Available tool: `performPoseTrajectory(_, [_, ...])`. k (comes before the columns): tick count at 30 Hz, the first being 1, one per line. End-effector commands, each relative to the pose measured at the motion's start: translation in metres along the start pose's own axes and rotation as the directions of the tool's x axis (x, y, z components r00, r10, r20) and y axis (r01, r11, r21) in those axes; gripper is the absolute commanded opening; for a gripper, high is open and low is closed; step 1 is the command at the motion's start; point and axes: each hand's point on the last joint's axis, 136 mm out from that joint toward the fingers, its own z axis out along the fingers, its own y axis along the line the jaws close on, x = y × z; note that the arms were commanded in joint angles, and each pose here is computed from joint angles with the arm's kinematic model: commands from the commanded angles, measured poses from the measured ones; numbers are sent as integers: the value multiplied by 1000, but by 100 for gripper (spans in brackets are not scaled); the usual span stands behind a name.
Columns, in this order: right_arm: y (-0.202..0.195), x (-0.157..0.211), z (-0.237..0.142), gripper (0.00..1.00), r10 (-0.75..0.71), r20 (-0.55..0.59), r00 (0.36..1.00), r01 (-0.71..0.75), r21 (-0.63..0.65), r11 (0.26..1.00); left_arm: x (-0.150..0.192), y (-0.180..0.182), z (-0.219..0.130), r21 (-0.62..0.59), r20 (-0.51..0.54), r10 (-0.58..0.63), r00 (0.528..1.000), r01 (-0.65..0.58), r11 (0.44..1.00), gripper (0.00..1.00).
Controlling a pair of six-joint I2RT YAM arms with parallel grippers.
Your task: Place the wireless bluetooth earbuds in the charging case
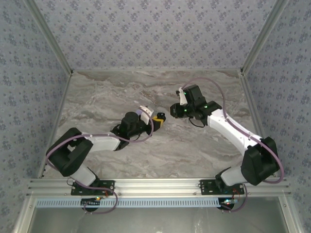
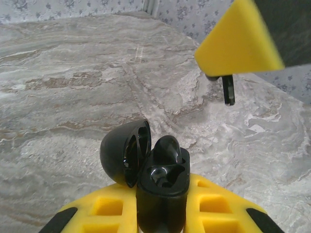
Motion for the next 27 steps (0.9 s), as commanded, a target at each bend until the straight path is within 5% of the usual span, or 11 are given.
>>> performPoseTrajectory(1, [17, -24, -19, 21, -45, 80, 996, 49, -52, 997, -24, -18, 2, 89, 105, 35, 994, -45, 995, 18])
performPoseTrajectory(27, [49, -36, -31, 21, -149, 168, 975, 163, -72, 984, -47, -36, 18, 153, 119, -67, 991, 49, 987, 17])
